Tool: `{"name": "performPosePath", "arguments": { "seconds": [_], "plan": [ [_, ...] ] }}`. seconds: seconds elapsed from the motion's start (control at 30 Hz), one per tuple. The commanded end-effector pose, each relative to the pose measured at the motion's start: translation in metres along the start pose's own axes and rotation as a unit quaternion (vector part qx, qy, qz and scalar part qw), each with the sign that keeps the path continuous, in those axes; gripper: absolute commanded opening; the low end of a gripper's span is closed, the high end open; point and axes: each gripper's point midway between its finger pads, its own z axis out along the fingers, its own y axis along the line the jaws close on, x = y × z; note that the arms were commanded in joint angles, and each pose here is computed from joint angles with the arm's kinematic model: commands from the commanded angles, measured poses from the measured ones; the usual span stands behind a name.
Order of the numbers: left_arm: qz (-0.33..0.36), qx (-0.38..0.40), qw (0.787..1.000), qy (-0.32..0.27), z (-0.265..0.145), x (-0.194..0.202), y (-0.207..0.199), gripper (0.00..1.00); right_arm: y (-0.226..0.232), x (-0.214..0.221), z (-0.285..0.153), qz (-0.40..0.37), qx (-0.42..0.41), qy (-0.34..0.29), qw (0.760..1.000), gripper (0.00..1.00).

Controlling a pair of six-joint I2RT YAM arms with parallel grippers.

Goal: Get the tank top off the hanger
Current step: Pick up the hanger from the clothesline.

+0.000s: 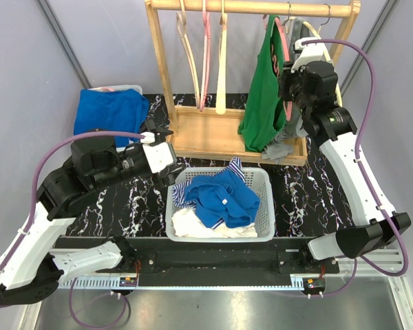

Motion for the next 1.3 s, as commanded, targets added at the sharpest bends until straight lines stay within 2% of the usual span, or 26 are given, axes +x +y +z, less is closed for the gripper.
{"name": "performPosePath", "arguments": {
  "seconds": [0.0,0.1,0.2,0.53,0.73,0.83,0.97,1.1,1.27],
  "plan": [
    [0.009,-0.013,1.000,-0.026,-0.002,-0.013,0.007,0.99,0.004,-0.035,-0.012,0.015,-0.016,-0.055,0.998,0.15],
    [0.008,-0.013,1.000,-0.025,-0.004,-0.011,0.006,0.99,0.003,-0.043,-0.015,0.016,-0.018,-0.067,0.997,0.04],
    [0.010,-0.013,1.000,-0.024,-0.004,-0.009,0.006,0.99,0.001,-0.054,-0.021,0.018,-0.015,-0.088,0.996,0.01],
    [0.014,-0.011,0.999,-0.026,-0.006,-0.010,0.005,0.99,-0.006,-0.117,-0.051,0.039,-0.013,-0.176,0.984,0.00],
    [0.013,-0.011,0.999,-0.027,-0.008,-0.009,0.004,0.99,-0.005,-0.133,-0.061,0.040,-0.020,-0.197,0.979,0.00],
    [0.015,-0.012,0.999,-0.028,-0.009,-0.010,0.005,0.99,-0.001,-0.131,-0.069,0.053,-0.037,-0.195,0.979,0.00],
    [0.014,-0.012,0.999,-0.030,-0.010,-0.011,0.005,0.99,0.011,-0.113,-0.092,0.057,-0.080,-0.158,0.983,0.00],
    [0.014,-0.009,0.999,-0.034,-0.010,-0.014,0.004,0.99,0.032,-0.106,-0.153,0.054,-0.168,-0.143,0.974,0.00],
    [0.015,0.001,0.999,-0.041,-0.009,-0.019,0.003,0.99,0.040,-0.085,-0.211,0.050,-0.219,-0.099,0.969,0.00]
  ]
}}
